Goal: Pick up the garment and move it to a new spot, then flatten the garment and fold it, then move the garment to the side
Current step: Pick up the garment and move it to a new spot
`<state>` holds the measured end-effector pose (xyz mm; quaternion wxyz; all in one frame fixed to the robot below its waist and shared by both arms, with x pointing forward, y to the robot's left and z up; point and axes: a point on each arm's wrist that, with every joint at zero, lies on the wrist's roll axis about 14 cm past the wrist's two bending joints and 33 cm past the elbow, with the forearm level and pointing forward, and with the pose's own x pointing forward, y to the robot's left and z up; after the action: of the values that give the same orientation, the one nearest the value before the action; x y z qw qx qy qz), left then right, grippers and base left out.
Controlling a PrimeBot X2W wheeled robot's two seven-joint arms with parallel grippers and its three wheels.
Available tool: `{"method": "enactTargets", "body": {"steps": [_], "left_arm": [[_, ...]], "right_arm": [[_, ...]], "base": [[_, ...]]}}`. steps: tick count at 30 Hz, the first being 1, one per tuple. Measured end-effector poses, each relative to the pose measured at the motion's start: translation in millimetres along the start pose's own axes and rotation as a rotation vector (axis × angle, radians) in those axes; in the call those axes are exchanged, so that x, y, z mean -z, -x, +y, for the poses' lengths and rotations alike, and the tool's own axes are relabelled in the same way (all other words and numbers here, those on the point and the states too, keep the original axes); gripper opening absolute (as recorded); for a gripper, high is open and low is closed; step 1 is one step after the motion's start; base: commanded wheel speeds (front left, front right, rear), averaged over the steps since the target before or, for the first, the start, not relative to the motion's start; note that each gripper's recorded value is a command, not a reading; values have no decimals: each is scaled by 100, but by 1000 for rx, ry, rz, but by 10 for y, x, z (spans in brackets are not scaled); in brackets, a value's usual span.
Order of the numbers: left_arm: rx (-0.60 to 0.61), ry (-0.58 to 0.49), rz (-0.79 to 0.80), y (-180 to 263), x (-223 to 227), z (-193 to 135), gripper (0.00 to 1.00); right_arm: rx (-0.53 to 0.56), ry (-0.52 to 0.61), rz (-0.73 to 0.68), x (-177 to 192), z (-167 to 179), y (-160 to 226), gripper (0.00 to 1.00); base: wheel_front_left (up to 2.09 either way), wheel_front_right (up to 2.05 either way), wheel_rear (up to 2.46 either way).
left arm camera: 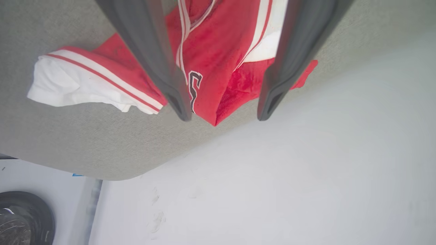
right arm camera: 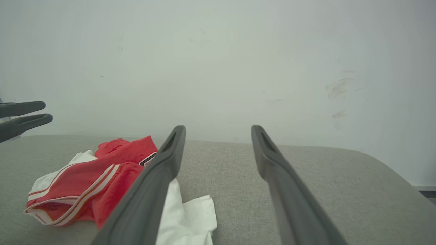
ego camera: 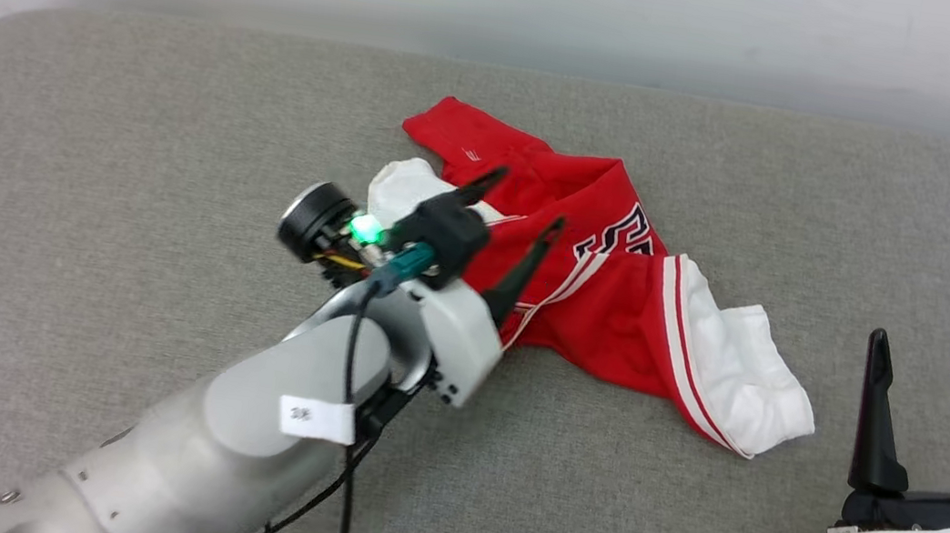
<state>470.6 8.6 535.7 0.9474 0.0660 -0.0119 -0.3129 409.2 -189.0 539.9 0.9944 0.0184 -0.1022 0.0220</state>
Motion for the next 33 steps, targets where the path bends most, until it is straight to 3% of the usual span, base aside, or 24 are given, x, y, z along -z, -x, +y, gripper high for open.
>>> {"method": "enactTargets", "body": {"steps": [7,16,24,33], "left_arm": [[-261,-12,-41,455,-44,545,100],[-539,-37,-133,1179,-201,972,100],[-698,-15,-141,1699,-84,1086,100],[-753,9,-98,2005,143,985,100]], "right_arm": [[-16,-1,1,-22,57,48,100],[-37,-6,-10,-81,132,105,100],[-28,-23,-6,-82,114,153,100],[-10,-39,8,-64,61,265,100]], "base": [[0,0,0],[0,0,0],[0,0,0],[0,0,0]]}}
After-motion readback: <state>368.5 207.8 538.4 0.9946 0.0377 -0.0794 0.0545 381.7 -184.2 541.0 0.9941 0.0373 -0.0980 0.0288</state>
